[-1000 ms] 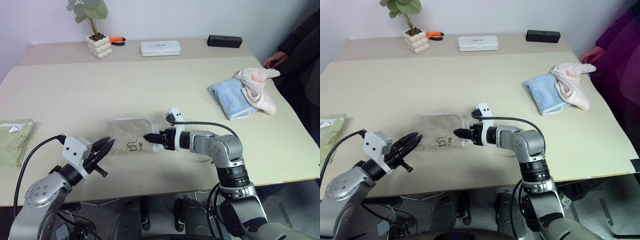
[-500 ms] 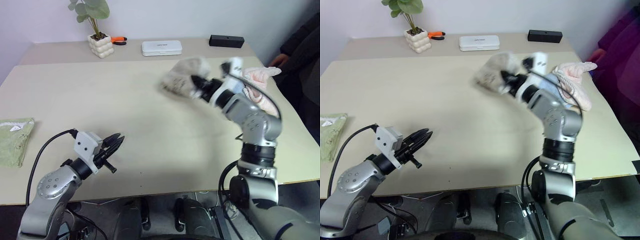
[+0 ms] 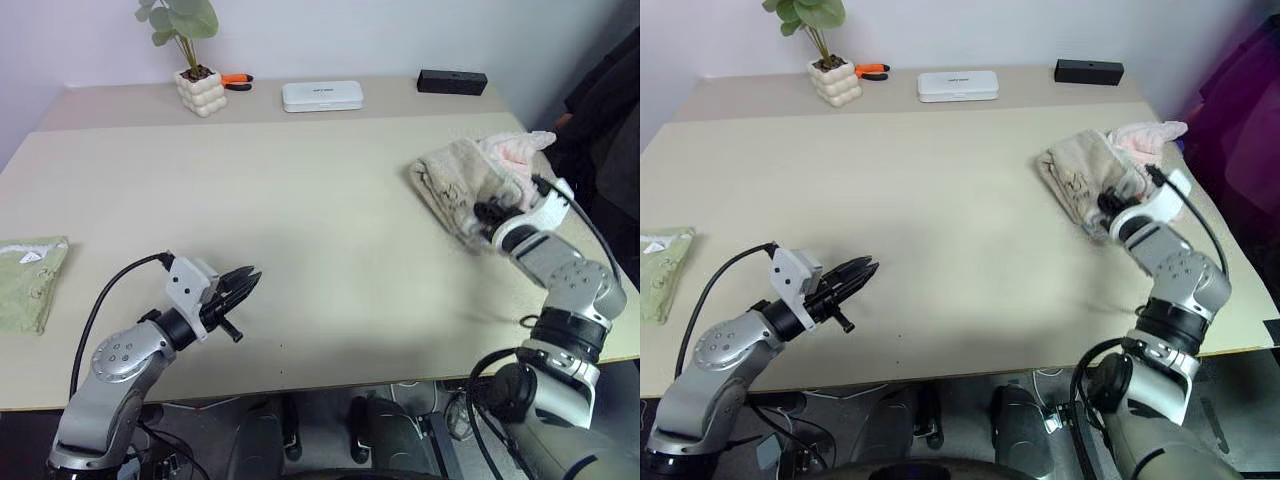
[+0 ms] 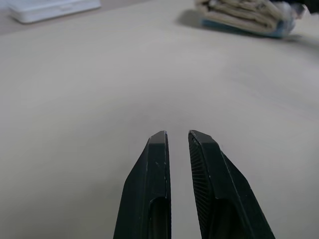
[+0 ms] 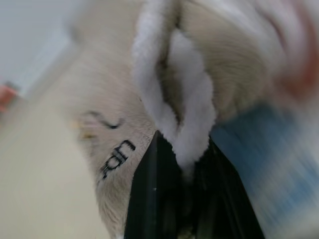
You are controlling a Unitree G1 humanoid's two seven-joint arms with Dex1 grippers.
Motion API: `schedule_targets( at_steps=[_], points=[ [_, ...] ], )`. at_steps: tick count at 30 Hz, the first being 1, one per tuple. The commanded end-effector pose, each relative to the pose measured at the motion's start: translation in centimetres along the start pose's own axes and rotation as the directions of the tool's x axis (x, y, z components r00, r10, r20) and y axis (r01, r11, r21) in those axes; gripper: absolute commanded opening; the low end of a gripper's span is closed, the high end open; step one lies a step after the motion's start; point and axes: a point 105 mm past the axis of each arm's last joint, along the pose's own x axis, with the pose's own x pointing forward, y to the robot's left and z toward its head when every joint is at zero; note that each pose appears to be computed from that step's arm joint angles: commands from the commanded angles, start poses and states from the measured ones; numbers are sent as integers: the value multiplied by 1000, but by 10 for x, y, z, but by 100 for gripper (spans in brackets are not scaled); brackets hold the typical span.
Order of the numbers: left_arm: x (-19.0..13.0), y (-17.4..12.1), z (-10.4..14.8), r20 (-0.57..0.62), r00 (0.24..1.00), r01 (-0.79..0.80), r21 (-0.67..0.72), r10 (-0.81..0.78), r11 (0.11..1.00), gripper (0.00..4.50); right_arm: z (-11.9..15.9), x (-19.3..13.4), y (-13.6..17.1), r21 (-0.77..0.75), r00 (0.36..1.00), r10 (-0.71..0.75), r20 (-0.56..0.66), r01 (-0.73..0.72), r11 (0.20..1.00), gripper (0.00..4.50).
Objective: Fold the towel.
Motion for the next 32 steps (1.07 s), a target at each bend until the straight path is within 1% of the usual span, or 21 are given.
schedule_targets(
  at_steps=[1,2,3,5,6,8,10,12,13,15,16,17,18,20,22,24,25,27,32],
  points=[
    [5,-1,11,39,999,16,32,-17,999,64,36,-13,20,-96,988,46,144,-33,995,186],
    [6,-1,11,41,999,18,32,-19,999,64,40,-14,20,-112,986,43,163,-25,993,244],
    [7,-1,11,42,999,20,31,-22,999,64,45,-16,18,-137,982,28,186,-2,991,287],
    [9,-1,10,42,999,27,30,-28,999,64,52,-20,15,-183,974,9,227,33,982,396],
    [11,0,9,42,999,31,31,-33,999,64,60,-25,16,-224,963,9,270,54,973,438],
    [14,2,9,46,998,36,32,-38,999,64,75,-35,20,-287,939,28,344,77,955,438],
    [16,8,9,52,998,15,41,-17,999,64,88,-44,33,-377,915,92,393,69,924,438],
    [16,18,8,60,998,-36,47,33,998,64,92,-47,53,-500,901,193,388,29,866,438],
    [15,22,8,63,996,-62,49,59,997,64,89,-47,64,-560,898,248,363,-2,828,438],
    [12,31,8,66,992,-110,60,106,992,64,76,-47,86,-676,893,355,278,-81,732,438],
    [12,33,8,68,990,-124,64,120,990,64,71,-46,92,-709,889,387,244,-108,696,438],
    [9,37,8,66,988,-147,75,142,986,64,59,-45,101,-765,883,435,175,-156,625,438],
    [3,43,7,65,982,-181,84,176,980,64,38,-45,114,-816,865,498,64,-242,525,438],
    [-5,50,7,64,972,-232,89,227,969,64,8,-45,125,-844,826,556,-94,-363,396,438],
    [-13,51,8,66,963,-265,89,259,960,64,-12,-44,128,-828,790,581,-198,-451,332,438],
    [-19,50,8,64,958,-284,89,279,955,64,-24,-43,128,-814,764,590,-263,-503,289,438],
    [-26,48,6,57,953,-303,86,298,949,64,-36,-41,127,-803,744,587,-320,-541,249,438],
    [-37,45,4,46,942,-335,81,332,939,64,-50,-38,126,-786,716,580,-389,-587,197,438],
    [-44,40,3,37,927,-376,70,374,924,64,-58,-29,130,-765,678,588,-441,-627,150,438]
  ],
)
